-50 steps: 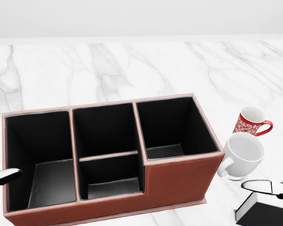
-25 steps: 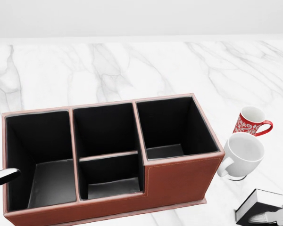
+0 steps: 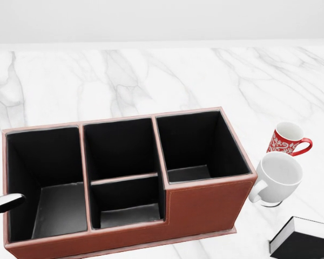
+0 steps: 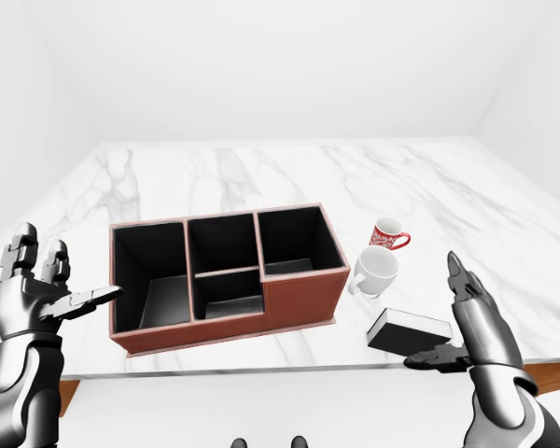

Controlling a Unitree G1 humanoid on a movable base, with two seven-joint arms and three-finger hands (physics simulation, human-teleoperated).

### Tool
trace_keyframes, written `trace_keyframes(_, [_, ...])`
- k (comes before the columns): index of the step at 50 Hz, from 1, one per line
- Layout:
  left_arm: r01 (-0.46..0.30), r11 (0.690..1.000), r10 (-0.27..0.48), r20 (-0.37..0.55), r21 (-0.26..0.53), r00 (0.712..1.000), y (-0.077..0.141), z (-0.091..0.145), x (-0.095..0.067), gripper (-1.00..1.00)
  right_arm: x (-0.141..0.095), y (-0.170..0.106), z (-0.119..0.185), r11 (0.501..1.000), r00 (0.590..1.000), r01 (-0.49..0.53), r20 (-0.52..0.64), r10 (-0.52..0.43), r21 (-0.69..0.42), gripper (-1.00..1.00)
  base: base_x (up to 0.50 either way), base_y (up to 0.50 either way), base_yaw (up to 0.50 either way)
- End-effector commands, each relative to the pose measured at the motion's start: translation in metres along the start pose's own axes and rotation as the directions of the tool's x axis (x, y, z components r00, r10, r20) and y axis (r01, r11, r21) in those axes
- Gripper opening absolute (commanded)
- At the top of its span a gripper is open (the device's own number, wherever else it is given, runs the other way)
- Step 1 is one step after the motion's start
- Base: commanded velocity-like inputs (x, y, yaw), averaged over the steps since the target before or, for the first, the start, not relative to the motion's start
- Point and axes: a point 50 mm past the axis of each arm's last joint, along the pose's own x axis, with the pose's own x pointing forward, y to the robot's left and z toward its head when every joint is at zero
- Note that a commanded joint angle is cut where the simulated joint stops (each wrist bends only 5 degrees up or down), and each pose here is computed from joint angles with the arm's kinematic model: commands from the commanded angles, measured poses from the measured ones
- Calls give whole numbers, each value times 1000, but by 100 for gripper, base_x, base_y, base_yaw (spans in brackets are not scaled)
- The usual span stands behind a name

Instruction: Pick up the book and place it in the right compartment of the caddy.

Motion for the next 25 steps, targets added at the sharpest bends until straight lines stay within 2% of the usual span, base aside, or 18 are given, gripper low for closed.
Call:
trace_keyframes(1, [2, 1000, -2, -4, 0, 1000, -1, -2, 0, 100, 6, -1, -23, 998, 995, 27, -92, -32, -55, 100, 0, 0, 0])
trace_keyframes(25, [3, 1000, -3, -6, -1, 1000, -1, -3, 0, 100, 19, 15, -29, 999, 995, -6, -97, 2, -42, 100, 0, 0, 0])
